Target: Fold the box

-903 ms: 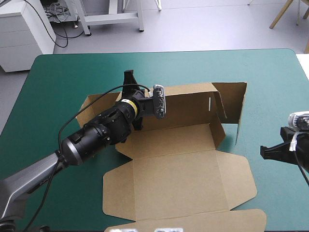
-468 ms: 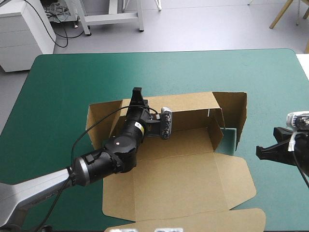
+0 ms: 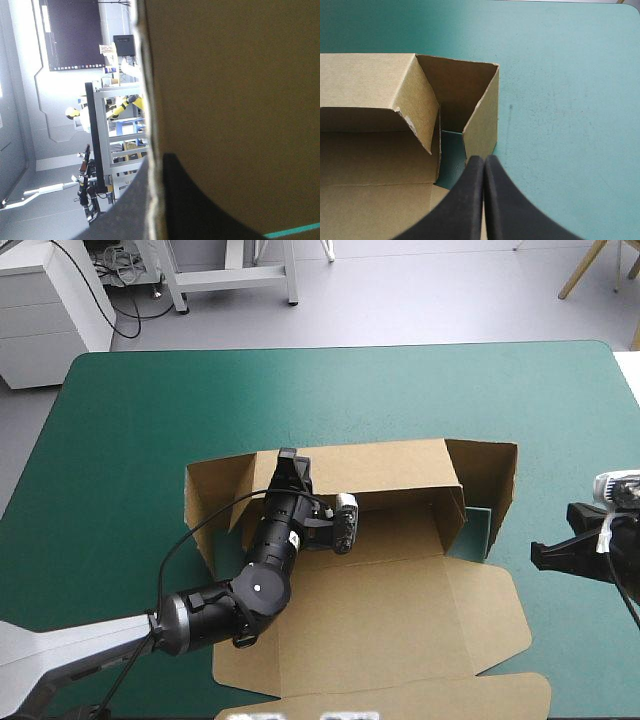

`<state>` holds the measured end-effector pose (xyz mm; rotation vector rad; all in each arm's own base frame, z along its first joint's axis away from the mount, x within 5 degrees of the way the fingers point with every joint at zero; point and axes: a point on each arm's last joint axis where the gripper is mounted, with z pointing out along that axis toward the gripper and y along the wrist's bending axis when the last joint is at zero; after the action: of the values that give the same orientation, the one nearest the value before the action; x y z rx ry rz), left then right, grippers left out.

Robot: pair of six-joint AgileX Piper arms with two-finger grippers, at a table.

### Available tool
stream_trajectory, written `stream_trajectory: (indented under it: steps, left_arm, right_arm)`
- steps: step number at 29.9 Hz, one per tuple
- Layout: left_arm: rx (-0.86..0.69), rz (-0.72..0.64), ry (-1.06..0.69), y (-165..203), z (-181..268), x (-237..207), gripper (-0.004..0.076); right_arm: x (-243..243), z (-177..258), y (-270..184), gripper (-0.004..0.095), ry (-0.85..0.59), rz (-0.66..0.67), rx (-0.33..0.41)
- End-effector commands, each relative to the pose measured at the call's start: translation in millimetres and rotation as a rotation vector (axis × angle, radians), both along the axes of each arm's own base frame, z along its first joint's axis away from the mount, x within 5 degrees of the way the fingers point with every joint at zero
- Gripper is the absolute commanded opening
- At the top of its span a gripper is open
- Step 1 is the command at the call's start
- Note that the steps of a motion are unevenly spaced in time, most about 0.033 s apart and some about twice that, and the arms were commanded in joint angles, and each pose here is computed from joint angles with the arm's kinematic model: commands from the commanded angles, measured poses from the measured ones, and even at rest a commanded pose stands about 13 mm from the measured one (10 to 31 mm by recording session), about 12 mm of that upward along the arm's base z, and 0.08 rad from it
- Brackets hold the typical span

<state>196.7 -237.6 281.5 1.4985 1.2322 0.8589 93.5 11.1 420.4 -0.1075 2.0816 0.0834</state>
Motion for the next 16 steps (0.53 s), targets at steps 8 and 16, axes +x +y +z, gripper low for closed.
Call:
stream_trajectory:
  steps: [8,16]
  left_arm:
    - [-0.073,-0.039,-0.055,0,13,-4,-0.001]
    - [-0.075,-0.044,-0.04,1,12,-1,-0.001]
  right_arm:
    - [-1,45,3,0.0402,-0.113,0.047,0.0]
    - [16,95,5,0.0656,-0.203,0.064,-0.035]
